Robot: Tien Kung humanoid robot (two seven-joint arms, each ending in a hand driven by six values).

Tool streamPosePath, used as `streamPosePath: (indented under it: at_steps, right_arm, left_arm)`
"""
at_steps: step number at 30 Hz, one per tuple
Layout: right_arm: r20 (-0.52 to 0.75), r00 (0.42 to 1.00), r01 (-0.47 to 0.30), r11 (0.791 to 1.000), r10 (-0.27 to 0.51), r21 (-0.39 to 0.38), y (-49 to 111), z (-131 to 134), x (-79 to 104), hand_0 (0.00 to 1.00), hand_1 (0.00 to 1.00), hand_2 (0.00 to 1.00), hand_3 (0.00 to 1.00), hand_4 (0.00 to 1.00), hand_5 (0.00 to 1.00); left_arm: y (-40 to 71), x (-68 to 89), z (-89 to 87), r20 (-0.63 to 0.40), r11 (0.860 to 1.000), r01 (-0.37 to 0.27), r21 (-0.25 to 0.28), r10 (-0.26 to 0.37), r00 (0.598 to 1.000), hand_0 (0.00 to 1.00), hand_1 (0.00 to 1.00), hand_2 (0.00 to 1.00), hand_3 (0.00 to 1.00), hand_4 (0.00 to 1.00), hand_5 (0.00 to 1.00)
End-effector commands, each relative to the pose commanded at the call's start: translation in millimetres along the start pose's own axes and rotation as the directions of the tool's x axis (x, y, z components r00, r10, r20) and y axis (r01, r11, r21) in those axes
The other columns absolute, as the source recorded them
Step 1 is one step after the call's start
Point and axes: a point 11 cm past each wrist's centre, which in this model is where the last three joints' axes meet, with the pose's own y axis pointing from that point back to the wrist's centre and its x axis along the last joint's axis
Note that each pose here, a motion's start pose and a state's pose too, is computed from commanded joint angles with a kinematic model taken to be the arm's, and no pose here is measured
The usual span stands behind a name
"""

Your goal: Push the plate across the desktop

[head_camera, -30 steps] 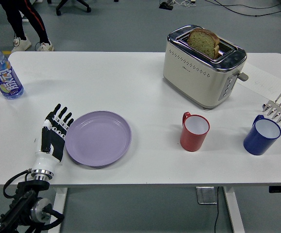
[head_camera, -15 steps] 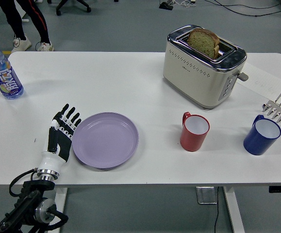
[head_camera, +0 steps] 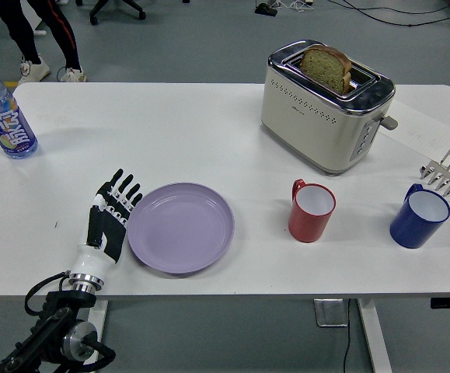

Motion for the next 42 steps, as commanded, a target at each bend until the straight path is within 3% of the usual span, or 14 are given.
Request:
streamPosePath:
  at_steps: [33, 42]
  right_arm:
    - [-0.003, 1.000, -0.003, 1.000, 0.003, 0.000, 0.0, 0, 1.4, 0.627, 0.570, 0.661, 0.611, 0.173, 0.308]
    - [-0.003, 1.000, -0.004, 1.000, 0.004, 0.002, 0.0, -1, 1.8, 0.627, 0.570, 0.661, 0.611, 0.173, 0.308]
  left_arm:
    - [3.4, -41.1, -13.8, -0.024, 0.990, 0.133, 0.050, -0.132, 0.991, 0.886, 0.912, 0.955, 0.972, 0.492, 0.998]
    - [4.0, -45.1, -15.9, -0.023, 0.987, 0.149, 0.060, -0.148, 0.989, 0.885, 0.912, 0.955, 0.971, 0.491, 0.998]
